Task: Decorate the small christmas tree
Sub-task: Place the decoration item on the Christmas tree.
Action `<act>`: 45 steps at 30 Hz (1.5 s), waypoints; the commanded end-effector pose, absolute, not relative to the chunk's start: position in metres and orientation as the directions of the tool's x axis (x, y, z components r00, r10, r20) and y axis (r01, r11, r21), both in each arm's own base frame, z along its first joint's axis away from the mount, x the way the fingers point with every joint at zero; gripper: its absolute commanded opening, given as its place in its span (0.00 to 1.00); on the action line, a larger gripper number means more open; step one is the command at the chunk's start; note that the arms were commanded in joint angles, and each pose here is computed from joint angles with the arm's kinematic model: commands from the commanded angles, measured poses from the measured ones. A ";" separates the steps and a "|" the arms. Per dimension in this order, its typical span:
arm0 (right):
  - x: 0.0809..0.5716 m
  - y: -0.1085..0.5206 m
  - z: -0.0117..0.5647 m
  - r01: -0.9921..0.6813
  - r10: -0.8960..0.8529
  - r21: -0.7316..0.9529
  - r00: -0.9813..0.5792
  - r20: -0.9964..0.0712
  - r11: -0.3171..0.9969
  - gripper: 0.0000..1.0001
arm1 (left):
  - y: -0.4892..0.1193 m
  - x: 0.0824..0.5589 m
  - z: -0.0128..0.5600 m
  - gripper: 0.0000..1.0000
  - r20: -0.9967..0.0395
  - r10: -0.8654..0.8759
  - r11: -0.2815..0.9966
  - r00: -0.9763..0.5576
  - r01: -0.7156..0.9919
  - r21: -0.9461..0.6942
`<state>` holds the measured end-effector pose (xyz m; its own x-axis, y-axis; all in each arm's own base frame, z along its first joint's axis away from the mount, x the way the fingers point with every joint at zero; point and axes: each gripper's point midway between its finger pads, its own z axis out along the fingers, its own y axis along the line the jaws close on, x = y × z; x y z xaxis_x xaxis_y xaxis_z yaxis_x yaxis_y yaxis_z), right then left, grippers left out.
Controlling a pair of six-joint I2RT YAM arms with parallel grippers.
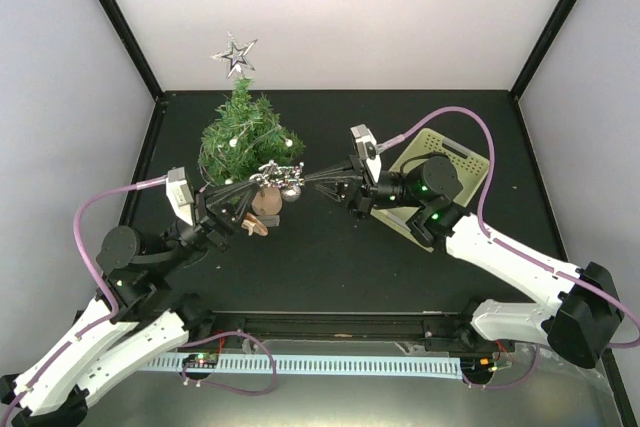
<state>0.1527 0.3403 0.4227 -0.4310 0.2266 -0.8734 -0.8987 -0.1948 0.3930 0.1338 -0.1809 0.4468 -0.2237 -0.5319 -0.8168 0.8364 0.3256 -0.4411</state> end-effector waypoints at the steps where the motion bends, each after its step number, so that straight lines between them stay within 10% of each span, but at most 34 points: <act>1: 0.151 0.342 0.425 -0.906 0.226 0.373 -0.413 -0.882 -0.199 0.01 | -0.180 0.132 0.453 0.01 -0.807 -0.550 0.308 -0.214 0.846 -0.435; 4: 0.154 0.342 0.421 -0.911 0.227 0.374 -0.407 -0.885 -0.174 0.01 | -0.180 0.137 0.449 0.06 -0.812 -0.540 0.329 -0.222 0.832 -0.446; 8: 0.168 0.340 0.411 -0.945 0.191 0.321 -0.327 -0.926 -0.061 0.01 | -0.176 0.154 0.428 0.50 -0.826 -0.501 0.436 -0.258 0.750 -0.498; 11: 0.176 0.333 0.413 -0.976 0.139 0.214 -0.219 -0.966 -0.046 0.01 | -0.169 0.162 0.413 0.61 -0.847 -0.466 0.515 -0.253 0.701 -0.493; 22: 0.223 0.352 0.383 -0.985 -0.082 0.103 -0.093 -0.992 -0.136 0.01 | -0.125 0.174 0.385 0.62 -0.955 -0.263 0.792 -0.138 0.534 -0.295; 45: 0.286 0.393 0.333 -0.953 -0.232 0.209 -0.157 -0.960 -0.220 0.01 | -0.113 0.183 0.364 0.61 -0.990 -0.119 0.869 -0.081 0.474 -0.143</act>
